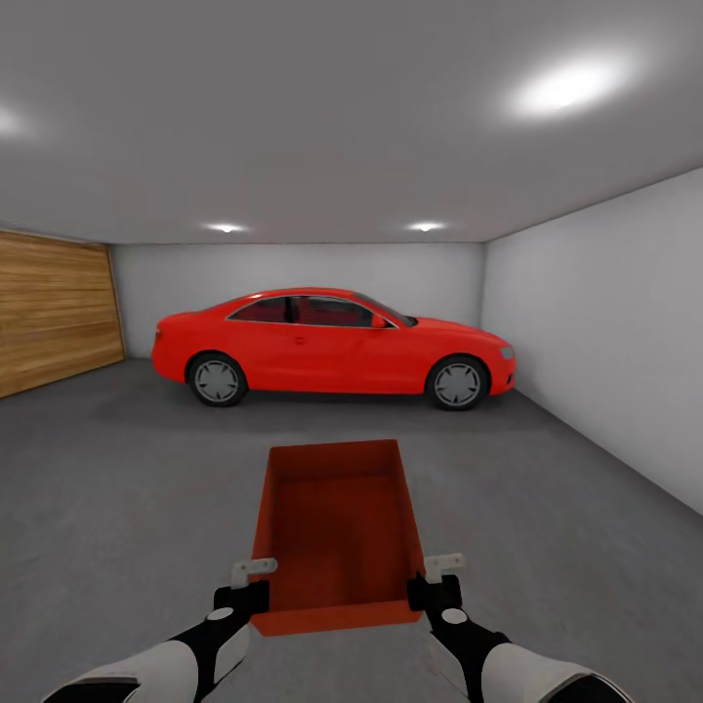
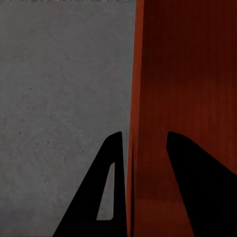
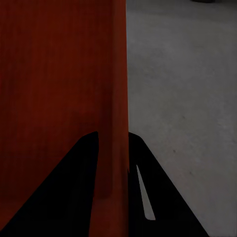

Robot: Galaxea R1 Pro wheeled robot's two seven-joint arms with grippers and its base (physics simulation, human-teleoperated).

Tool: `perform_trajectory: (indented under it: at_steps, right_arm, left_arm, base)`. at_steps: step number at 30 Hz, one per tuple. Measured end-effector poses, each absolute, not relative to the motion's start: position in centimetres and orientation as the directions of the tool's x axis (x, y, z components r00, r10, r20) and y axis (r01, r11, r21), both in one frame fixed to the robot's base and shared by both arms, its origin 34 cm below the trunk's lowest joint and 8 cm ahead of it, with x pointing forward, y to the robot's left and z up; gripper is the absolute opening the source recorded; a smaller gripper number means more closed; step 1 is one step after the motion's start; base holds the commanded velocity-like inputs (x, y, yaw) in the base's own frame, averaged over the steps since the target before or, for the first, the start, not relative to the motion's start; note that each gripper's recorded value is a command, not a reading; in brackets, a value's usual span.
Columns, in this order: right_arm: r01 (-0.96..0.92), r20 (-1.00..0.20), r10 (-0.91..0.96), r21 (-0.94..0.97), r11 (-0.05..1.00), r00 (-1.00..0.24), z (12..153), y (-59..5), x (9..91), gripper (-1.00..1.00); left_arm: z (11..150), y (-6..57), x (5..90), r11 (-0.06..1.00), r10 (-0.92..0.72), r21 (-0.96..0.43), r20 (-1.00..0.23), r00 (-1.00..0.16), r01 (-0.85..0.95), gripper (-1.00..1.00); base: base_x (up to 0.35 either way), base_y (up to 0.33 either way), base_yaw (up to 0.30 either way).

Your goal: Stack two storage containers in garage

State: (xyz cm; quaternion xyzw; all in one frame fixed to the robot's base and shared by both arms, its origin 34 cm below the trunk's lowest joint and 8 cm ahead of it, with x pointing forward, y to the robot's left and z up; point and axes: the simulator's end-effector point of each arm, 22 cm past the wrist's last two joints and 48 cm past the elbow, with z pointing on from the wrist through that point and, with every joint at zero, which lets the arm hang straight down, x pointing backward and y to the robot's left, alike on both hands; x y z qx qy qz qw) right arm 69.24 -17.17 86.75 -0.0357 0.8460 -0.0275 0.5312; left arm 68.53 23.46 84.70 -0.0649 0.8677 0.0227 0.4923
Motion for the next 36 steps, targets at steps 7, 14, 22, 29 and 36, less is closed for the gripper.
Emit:
perform_trajectory:
  at_steps: [7, 14, 22, 29, 36]
  right_arm:
    - [-0.031, -0.897, -0.09, -0.084, 0.996, -0.433, 86.75, -17.17, 69.24, -1.0]
    - [-0.031, -0.897, -0.09, -0.084, 0.996, -0.433, 86.75, -17.17, 69.24, -1.0]
    - [-0.031, -0.897, -0.09, -0.084, 0.996, -0.433, 86.75, -17.17, 69.24, -1.0]
    - [-0.031, -0.897, -0.09, -0.084, 0.996, -0.433, 86.75, -17.17, 69.24, -1.0]
    - [-0.031, -0.897, -0.089, -0.084, 0.996, -0.433, 86.73, -17.17, 69.23, -1.0]
  left_arm:
    - [84.7, 23.46, 68.53, 0.991, -0.09, -0.025, -0.857, -0.507, -0.135, -1.0]
    - [84.7, 23.46, 68.53, 0.991, -0.09, -0.025, -0.857, -0.507, -0.135, -1.0]
    - [84.7, 23.46, 68.53, 0.991, -0.09, -0.025, -0.857, -0.507, -0.135, -1.0]
    - [84.7, 23.46, 68.53, 0.991, -0.09, -0.025, -0.857, -0.507, -0.135, -1.0]
    - [84.7, 23.46, 68.53, 0.991, -0.09, -0.024, -0.857, -0.507, -0.135, -1.0]
  base:
    - [0.322, 0.0, 0.0]
    - [0.322, 0.0, 0.0]
    - [0.321, 0.0, 0.0]
    - [0.321, 0.0, 0.0]
    - [0.321, 0.0, 0.0]
